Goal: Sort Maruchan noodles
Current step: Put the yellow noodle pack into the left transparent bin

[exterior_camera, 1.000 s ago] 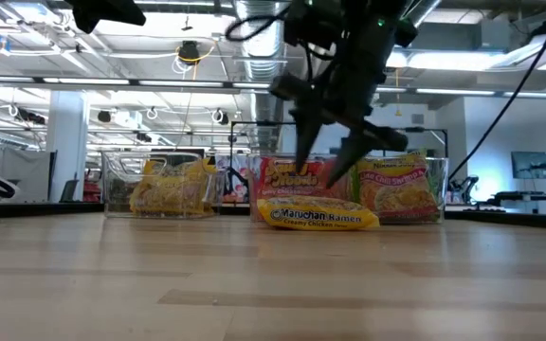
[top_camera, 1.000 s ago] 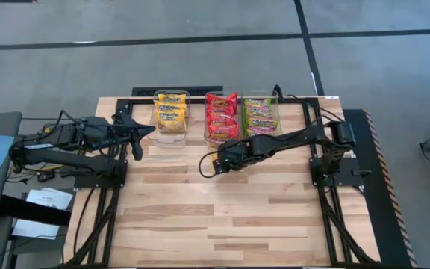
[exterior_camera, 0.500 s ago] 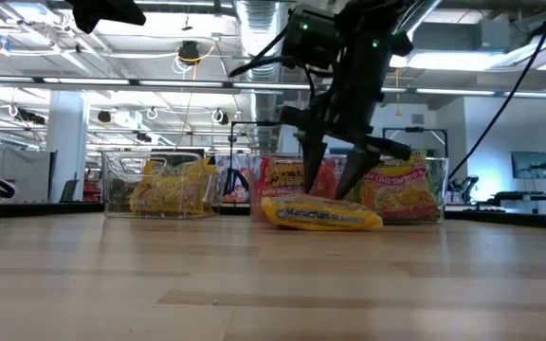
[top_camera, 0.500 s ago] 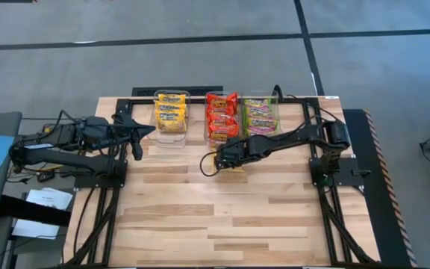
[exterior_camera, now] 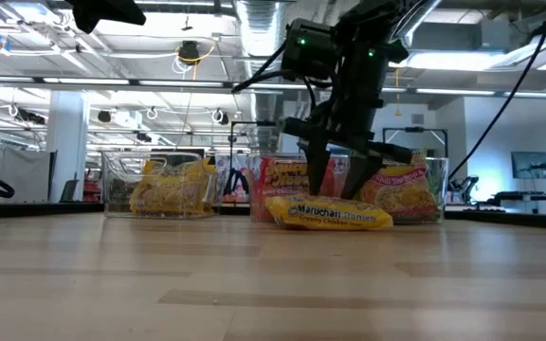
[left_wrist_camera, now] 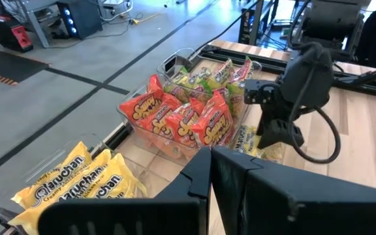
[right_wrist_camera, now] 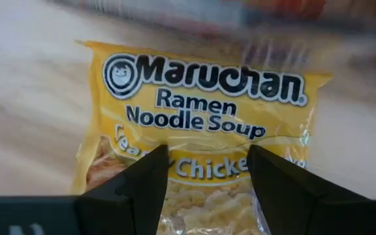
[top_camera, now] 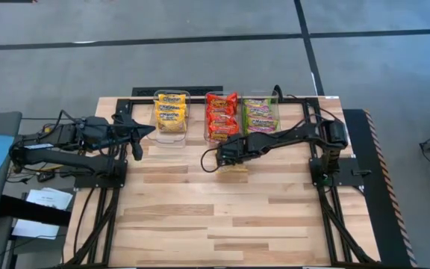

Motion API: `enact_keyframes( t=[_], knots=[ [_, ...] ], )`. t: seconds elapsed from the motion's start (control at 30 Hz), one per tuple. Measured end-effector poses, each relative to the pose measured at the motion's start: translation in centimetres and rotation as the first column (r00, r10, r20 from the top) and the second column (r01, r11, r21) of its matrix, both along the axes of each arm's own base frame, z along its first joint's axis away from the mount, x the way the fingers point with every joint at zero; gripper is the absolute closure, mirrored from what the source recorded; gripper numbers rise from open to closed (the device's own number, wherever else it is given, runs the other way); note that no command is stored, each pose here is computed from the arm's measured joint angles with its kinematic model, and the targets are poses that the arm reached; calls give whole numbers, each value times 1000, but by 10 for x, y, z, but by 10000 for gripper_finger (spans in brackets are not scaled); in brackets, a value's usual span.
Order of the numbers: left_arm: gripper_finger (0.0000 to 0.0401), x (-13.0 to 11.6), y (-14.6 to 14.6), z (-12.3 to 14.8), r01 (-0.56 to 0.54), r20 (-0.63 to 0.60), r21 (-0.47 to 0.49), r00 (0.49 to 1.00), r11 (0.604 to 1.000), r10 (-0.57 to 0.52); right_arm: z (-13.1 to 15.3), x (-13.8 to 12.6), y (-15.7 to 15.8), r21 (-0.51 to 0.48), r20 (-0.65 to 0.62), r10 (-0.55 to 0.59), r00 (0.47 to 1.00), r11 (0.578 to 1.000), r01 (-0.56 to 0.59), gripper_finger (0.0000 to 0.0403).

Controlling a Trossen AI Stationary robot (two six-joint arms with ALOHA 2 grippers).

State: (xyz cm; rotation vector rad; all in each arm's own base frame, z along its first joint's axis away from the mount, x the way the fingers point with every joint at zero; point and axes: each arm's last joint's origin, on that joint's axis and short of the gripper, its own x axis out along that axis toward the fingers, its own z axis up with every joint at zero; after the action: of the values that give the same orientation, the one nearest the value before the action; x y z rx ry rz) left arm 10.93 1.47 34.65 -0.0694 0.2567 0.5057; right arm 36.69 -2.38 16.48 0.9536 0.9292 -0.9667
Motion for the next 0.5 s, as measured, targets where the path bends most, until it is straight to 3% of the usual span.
enact_keyframes(
  t=[0.07,0.33,0.5],
  knots=[
    [401,0,0,0,0,0,0,1000,1000,0,-1,0,2,43,-4,25,1000,999,-25,164],
    [401,0,0,0,1,-1,2,1000,1000,-1,-10,3,9,52,-18,25,1000,998,-24,167],
    [401,0,0,0,1,-2,2,1000,1000,-1,-11,2,8,64,-22,8,1000,998,-7,217]
  ],
)
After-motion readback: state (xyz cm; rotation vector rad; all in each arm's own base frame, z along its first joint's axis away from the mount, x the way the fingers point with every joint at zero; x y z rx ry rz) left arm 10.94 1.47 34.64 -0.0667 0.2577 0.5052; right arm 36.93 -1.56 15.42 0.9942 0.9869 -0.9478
